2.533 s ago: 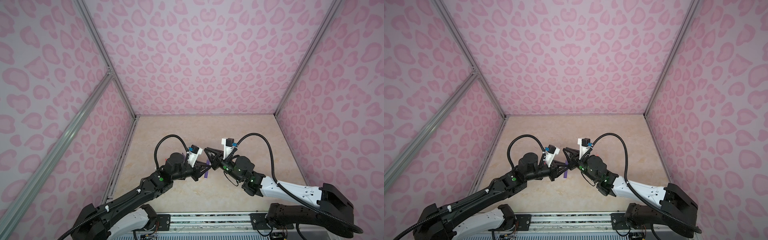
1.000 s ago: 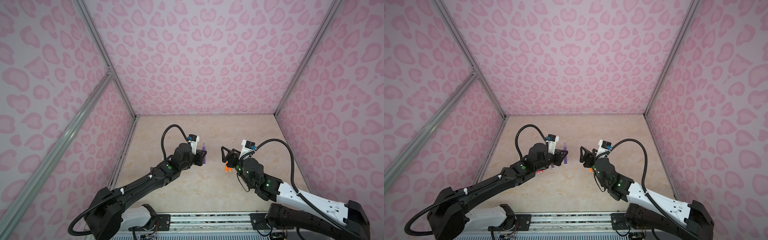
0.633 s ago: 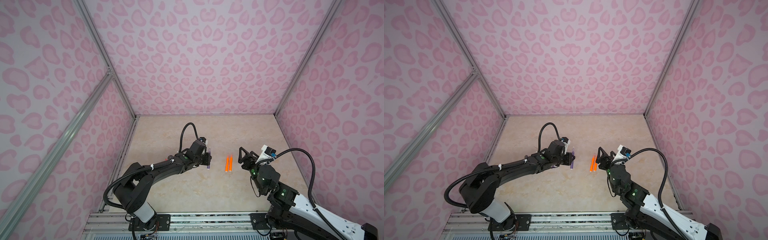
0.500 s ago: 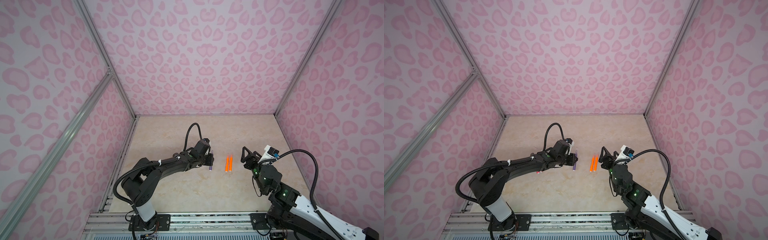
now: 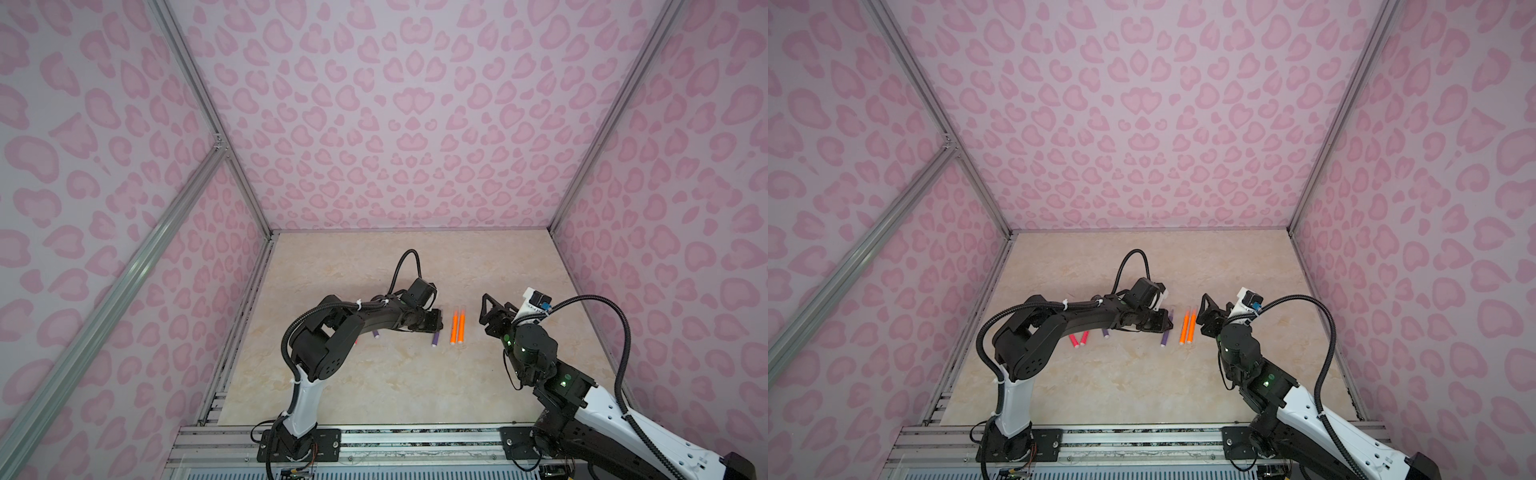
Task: Insert the pens into the pen caps
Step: 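Lower the capped purple marker beside the orange highlighters and open the left gripper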
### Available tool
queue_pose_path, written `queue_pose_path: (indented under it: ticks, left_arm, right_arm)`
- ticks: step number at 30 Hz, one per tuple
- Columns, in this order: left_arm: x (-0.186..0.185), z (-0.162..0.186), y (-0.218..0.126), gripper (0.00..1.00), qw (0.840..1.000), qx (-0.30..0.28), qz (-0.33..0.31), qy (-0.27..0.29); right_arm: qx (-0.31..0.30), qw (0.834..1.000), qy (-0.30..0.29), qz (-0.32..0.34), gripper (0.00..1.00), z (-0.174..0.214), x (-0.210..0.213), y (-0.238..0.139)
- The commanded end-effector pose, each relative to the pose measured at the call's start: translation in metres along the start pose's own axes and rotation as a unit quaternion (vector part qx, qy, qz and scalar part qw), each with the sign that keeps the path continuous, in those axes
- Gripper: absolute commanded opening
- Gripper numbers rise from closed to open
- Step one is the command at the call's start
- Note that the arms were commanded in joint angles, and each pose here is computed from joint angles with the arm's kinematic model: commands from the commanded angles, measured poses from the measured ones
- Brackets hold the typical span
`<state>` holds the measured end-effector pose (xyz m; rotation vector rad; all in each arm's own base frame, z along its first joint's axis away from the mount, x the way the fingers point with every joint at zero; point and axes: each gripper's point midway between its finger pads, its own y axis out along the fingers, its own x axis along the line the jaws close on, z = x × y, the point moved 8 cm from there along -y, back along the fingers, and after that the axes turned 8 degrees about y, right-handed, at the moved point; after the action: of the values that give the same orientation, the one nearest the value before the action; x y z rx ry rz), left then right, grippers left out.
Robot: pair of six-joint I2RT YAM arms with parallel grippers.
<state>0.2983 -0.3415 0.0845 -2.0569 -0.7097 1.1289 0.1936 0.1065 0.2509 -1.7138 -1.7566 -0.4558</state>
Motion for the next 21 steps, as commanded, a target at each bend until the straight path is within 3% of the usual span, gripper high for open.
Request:
queue_pose_path:
  ticks: [1, 6, 14, 21]
  left_arm:
    - [0.001, 0.007, 0.011, 0.05, 0.999, 0.03, 0.016, -0.006]
    - [0.0, 0.008, 0.012, 0.23, 0.999, 0.036, 0.028, 0.003]
    - [-0.007, 0.005, -0.006, 0.41, 0.999, 0.01, 0.029, 0.034]
    - [-0.013, -0.001, -0.047, 0.44, 0.995, -0.068, -0.015, 0.066]
  right_arm:
    - [0.009, 1.0, 0.005, -0.007, 0.76, 0.002, 0.003, 0.001]
    - [0.02, 1.0, 0.004, -0.008, 0.76, 0.005, 0.003, 0.002]
    - [0.025, 1.0, 0.005, -0.014, 0.76, 0.003, 0.002, -0.002]
    - [0.022, 1.0, 0.001, -0.01, 0.76, 0.003, 0.001, -0.001]
